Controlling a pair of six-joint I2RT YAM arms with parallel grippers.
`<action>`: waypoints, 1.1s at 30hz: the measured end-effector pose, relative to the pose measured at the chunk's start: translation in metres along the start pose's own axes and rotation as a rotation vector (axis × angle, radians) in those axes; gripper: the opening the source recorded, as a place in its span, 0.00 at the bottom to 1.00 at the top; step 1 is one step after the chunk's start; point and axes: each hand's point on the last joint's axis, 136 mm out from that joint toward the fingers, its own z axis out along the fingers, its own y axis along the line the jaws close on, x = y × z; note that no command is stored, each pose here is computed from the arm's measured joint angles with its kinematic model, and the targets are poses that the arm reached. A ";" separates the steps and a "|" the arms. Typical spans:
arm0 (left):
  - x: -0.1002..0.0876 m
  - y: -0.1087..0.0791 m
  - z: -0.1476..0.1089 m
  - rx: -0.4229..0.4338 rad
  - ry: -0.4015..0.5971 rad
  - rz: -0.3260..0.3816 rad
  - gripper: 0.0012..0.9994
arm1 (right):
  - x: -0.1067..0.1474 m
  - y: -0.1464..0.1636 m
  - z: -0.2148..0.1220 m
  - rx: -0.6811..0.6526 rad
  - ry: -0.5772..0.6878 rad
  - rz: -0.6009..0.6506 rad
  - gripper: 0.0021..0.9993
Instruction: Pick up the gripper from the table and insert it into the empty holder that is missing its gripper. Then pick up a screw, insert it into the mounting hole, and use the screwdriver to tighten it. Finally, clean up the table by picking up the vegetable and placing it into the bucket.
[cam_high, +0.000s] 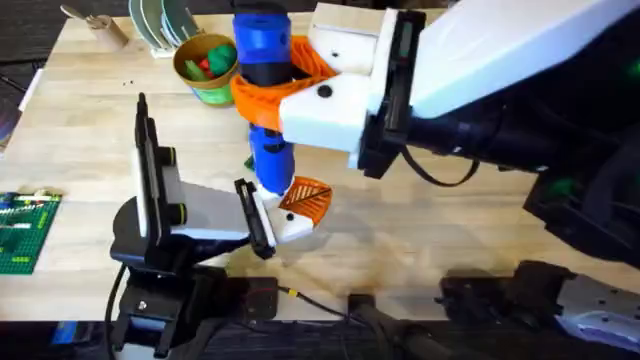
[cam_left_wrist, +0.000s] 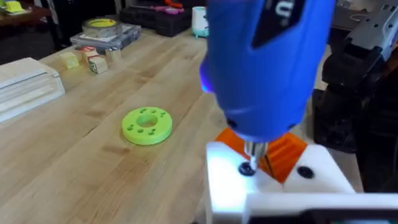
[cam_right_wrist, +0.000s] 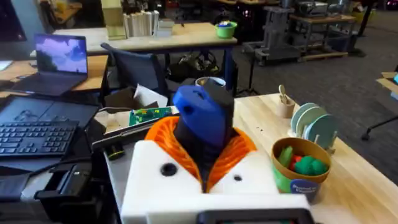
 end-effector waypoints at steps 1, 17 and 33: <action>0.000 0.000 0.000 0.000 0.000 0.000 0.00 | -0.001 0.000 0.000 0.000 -0.005 -0.003 0.02; 0.000 0.000 0.000 0.000 0.000 0.000 0.00 | 0.000 0.000 0.000 0.000 0.002 -0.037 0.02; 0.000 0.000 0.000 0.000 0.000 -0.008 0.00 | 0.008 0.000 -0.002 0.004 0.036 -0.030 0.02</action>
